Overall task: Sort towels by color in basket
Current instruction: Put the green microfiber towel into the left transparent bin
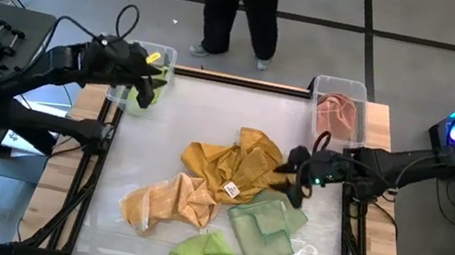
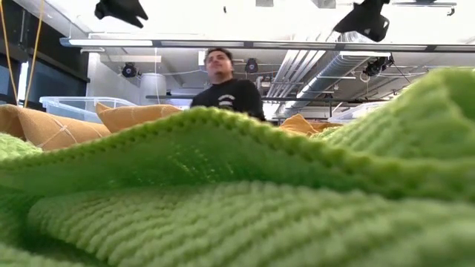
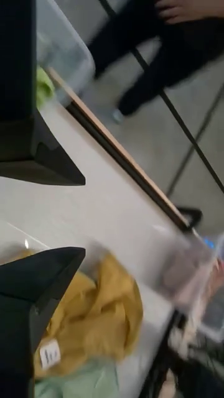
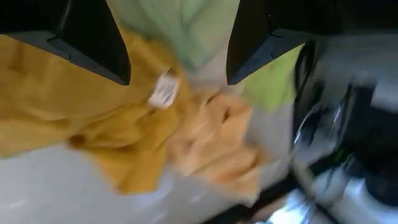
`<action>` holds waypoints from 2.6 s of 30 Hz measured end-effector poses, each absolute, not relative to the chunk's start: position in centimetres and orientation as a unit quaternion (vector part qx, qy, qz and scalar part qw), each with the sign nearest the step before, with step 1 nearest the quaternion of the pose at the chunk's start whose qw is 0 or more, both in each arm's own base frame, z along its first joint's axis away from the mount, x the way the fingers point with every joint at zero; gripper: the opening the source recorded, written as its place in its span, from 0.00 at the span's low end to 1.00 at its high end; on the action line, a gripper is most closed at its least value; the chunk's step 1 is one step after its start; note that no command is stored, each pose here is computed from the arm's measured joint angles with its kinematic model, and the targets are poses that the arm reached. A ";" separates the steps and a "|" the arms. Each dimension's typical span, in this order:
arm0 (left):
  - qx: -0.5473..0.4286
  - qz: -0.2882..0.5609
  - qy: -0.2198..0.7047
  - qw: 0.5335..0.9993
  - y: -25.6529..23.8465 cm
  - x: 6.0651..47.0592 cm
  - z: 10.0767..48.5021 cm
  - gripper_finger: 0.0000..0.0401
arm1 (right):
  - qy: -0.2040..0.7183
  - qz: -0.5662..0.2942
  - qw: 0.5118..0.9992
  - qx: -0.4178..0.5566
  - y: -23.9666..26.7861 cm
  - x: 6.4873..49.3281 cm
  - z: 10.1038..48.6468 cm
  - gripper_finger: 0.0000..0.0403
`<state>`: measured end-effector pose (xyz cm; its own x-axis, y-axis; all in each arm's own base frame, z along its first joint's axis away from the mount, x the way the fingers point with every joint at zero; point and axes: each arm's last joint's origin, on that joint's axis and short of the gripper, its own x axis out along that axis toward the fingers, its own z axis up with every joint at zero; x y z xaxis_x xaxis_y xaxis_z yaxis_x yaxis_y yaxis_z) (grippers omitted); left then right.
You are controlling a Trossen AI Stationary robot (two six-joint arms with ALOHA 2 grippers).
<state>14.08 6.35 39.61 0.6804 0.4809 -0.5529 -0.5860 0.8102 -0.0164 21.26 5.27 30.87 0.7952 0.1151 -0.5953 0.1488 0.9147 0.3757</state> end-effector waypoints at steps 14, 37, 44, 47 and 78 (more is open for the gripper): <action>-0.135 0.216 0.238 0.937 3.9 18.3 34.2 0.38 | 0.461 0.083 0.874 0.125 10.4 22.5 26.3 0.64; -0.129 0.172 0.290 0.933 1.9 20.0 31.2 0.38 | 0.615 -0.021 0.783 0.094 16.9 25.2 14.0 0.30; -0.131 0.164 0.290 0.934 1.6 20.0 31.2 0.38 | 0.620 -0.037 0.775 0.117 17.0 25.2 13.8 0.03; -0.114 0.147 0.294 0.938 1.1 20.0 31.2 0.38 | 0.606 -0.042 0.784 0.131 16.5 25.0 15.0 0.04; 0.072 -0.012 0.045 0.996 -1.3 27.5 33.2 0.64 | 0.047 -0.037 0.975 0.215 1.1 28.2 33.0 0.01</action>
